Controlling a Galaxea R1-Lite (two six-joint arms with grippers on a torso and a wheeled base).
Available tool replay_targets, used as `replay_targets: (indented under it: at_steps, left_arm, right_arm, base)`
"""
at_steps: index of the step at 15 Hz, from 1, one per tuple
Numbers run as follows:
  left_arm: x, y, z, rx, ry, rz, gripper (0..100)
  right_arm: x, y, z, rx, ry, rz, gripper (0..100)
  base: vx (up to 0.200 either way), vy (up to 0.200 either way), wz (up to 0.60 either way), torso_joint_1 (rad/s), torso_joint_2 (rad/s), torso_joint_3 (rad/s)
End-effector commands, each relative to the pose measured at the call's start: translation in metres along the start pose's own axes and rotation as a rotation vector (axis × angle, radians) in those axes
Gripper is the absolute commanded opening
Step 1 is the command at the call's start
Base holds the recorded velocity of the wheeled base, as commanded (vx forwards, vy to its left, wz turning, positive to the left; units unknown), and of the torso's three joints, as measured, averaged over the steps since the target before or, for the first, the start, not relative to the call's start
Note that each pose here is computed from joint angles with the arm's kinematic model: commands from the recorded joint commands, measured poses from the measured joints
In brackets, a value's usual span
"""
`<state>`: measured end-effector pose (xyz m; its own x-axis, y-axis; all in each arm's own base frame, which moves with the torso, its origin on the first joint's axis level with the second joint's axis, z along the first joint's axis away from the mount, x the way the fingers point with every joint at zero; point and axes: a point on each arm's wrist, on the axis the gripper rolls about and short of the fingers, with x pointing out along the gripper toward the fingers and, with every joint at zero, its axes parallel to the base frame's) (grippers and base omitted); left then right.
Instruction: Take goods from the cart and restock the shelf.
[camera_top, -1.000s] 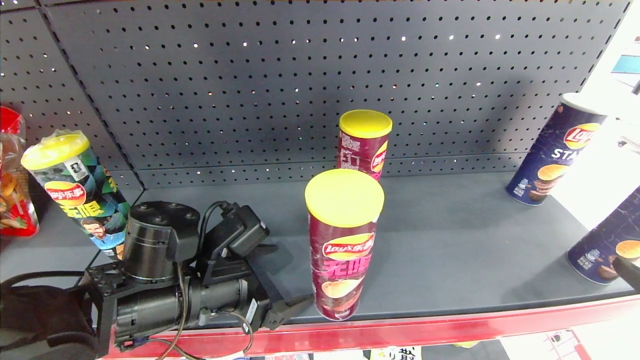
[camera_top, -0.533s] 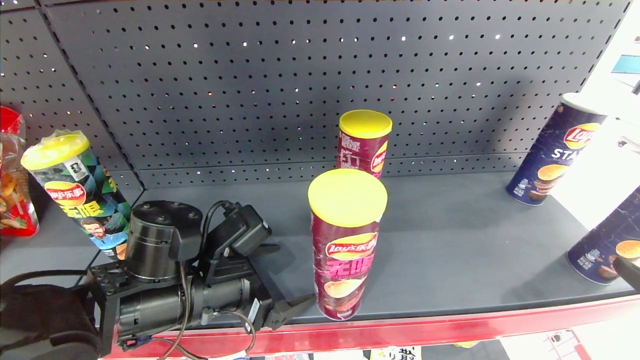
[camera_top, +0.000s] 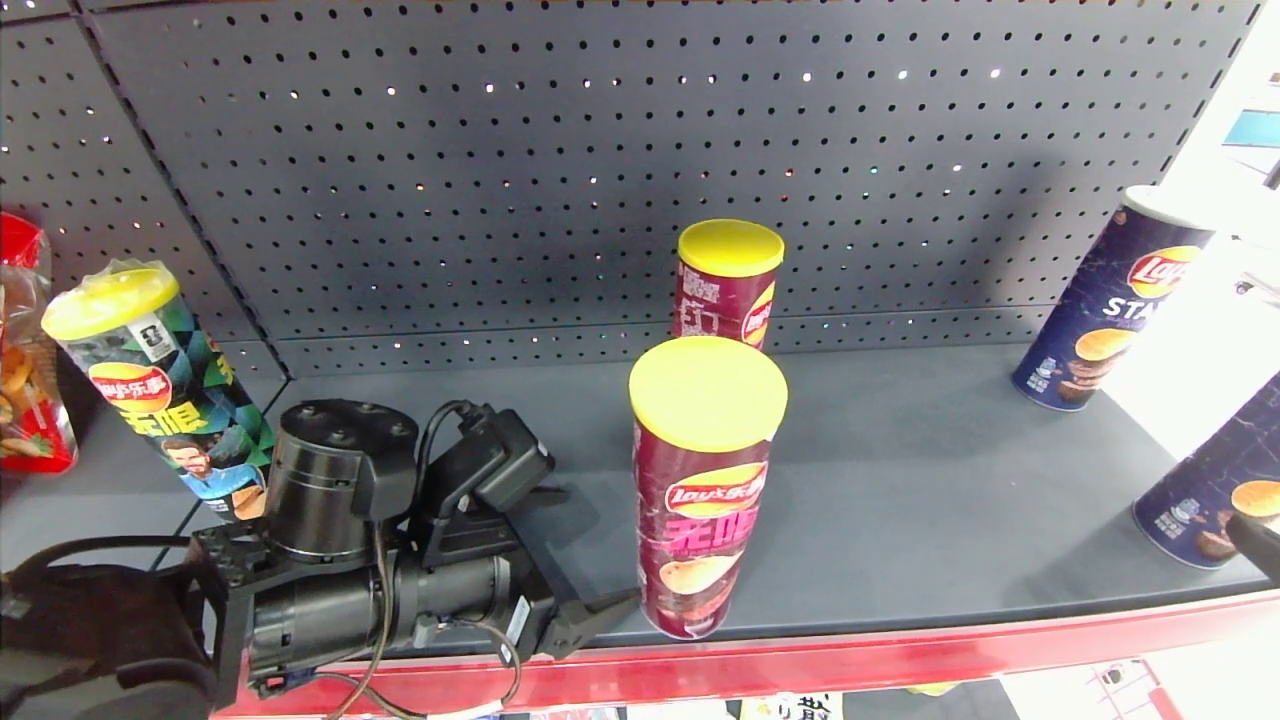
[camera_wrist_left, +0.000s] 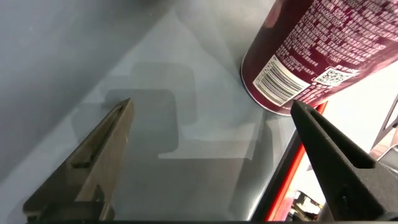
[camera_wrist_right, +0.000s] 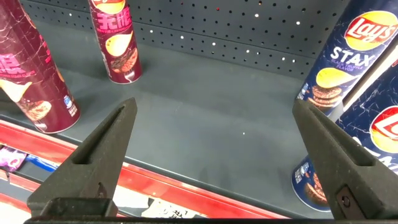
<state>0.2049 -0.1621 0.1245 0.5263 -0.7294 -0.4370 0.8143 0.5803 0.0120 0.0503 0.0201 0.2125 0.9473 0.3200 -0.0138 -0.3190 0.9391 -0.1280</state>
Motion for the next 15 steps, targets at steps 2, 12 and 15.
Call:
replay_targets:
  at_steps: [2,12,15]
  left_arm:
    - [0.0029,0.001,0.0004,-0.001,0.002,0.0,100]
    - [0.0116,0.0042,0.0049,0.001,-0.003,0.004,100]
    - [0.0121,0.0039,0.005,0.001,-0.003,0.003,100]
  right_arm:
    - [0.0005,0.0001,0.0,0.0,0.001,0.001,100]
    - [0.0005,0.0002,-0.0004,-0.001,0.003,0.001,100]
    - [0.0005,0.0001,-0.0004,-0.001,0.003,0.0,100]
  base:
    - [0.0,0.0,0.0,0.0,0.0,0.0]
    - [0.0,0.0,0.0,0.0,0.0,0.0]
    - [0.0,0.0,0.0,0.0,0.0,0.0]
